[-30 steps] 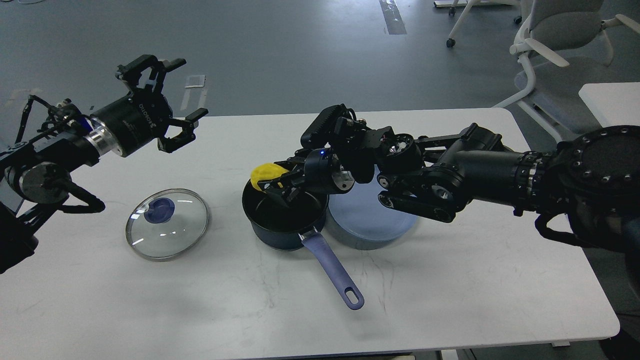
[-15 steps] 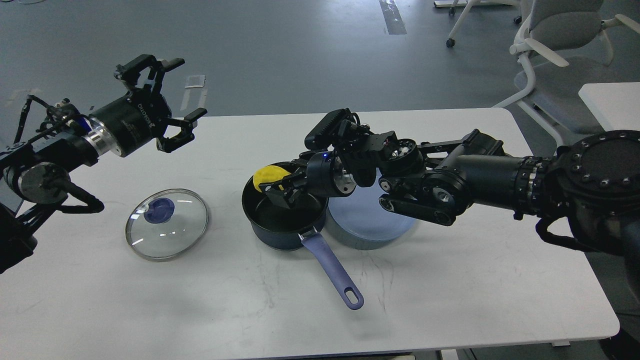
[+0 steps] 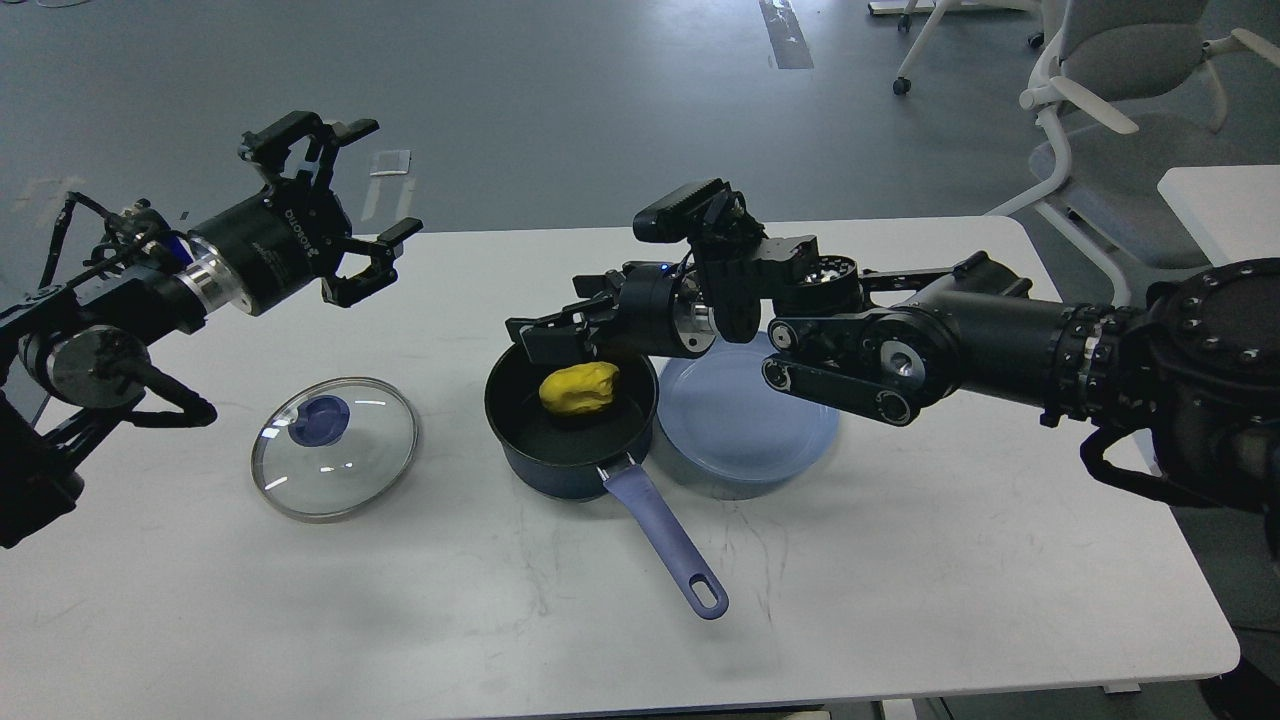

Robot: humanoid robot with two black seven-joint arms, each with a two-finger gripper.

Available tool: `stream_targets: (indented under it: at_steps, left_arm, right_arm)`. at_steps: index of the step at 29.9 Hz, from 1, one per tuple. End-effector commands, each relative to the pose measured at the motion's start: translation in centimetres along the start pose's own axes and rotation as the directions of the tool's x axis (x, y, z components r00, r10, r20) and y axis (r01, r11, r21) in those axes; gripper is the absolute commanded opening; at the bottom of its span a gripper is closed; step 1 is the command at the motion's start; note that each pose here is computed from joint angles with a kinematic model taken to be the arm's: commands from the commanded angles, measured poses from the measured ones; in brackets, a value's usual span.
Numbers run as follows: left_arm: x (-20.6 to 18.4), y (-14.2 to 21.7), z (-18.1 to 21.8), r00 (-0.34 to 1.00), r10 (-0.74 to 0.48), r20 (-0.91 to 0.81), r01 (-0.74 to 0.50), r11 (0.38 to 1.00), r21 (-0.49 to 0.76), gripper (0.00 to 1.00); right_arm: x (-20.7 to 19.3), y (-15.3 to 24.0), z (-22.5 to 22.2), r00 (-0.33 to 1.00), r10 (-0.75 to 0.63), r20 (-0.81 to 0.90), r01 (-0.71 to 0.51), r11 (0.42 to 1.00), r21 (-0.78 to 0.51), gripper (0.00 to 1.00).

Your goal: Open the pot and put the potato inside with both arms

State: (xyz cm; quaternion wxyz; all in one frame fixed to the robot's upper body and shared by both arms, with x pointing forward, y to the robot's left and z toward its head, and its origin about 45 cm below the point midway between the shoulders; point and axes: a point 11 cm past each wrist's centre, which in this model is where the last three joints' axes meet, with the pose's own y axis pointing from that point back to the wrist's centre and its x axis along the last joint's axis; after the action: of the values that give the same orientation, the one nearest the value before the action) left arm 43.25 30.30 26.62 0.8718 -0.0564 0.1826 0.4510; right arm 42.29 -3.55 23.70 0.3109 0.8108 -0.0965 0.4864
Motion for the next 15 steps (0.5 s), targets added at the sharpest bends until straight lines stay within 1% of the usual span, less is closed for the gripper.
stream_targets:
  at_steps: [1,2,4,6,7,8,10,12,13,14,15]
  left_arm:
    - [0.1,0.1,0.1,1.0,0.002,-0.004,-0.002,1.0,-0.004,0.98]
    - [0.0,0.0,0.1,1.0,0.001,-0.007,-0.001,1.0,-0.007,0.98]
    - [0.1,0.1,0.0,1.0,0.003,-0.009,-0.003,1.0,-0.006,0.98]
    - [0.2,0.2,-0.2,1.0,0.006,-0.016,-0.006,1.0,-0.008,0.98]
    - [0.2,0.2,-0.3,1.0,0.007,-0.017,-0.007,1.0,-0.009,0.98]
    - [0.2,0.2,-0.1,1.0,0.007,-0.02,-0.008,1.0,-0.02,0.98]
    - [0.1,0.2,0.0,1.0,0.006,-0.023,-0.007,1.0,-0.03,0.98]
    - [0.0,0.0,0.0,0.999,0.001,-0.035,-0.003,0.999,-0.043,0.98]
    - [-0.1,-0.1,0.0,0.999,0.0,-0.036,-0.002,0.999,-0.046,0.98]
    - [-0.1,-0.1,-0.1,0.999,0.0,-0.04,-0.002,0.999,-0.047,0.98]
    - [-0.1,-0.1,-0.2,0.999,-0.001,-0.044,-0.001,0.999,-0.046,0.98]
  right_arm:
    - [2.5,1.2,1.2,0.977,0.121,0.175,-0.119,0.993,-0.022,1.0]
    - [3.3,1.8,1.9,0.953,0.168,0.253,-0.164,0.986,-0.036,1.0]
    - [3.9,2.1,2.2,0.918,0.208,0.338,-0.204,0.978,-0.046,1.0]
    - [5.4,3.2,3.2,0.816,0.296,0.497,-0.297,0.952,-0.078,1.0]
    - [5.8,3.5,3.5,0.782,0.316,0.537,-0.321,0.943,-0.088,1.0]
    - [6.3,4.1,4.2,0.711,0.352,0.608,-0.363,0.925,-0.112,1.0]
    - [6.8,4.7,4.7,0.627,0.382,0.679,-0.405,0.904,-0.135,1.0]
    - [7.5,5.5,5.7,0.435,0.411,0.801,-0.474,0.861,-0.185,1.0]
    - [7.5,5.7,5.9,0.39,0.411,0.824,-0.484,0.853,-0.196,1.0]
    - [7.6,6.0,6.3,0.309,0.41,0.858,-0.502,0.837,-0.219,1.0]
    - [7.6,6.2,6.5,0.271,0.406,0.873,-0.51,0.829,-0.228,1.0]
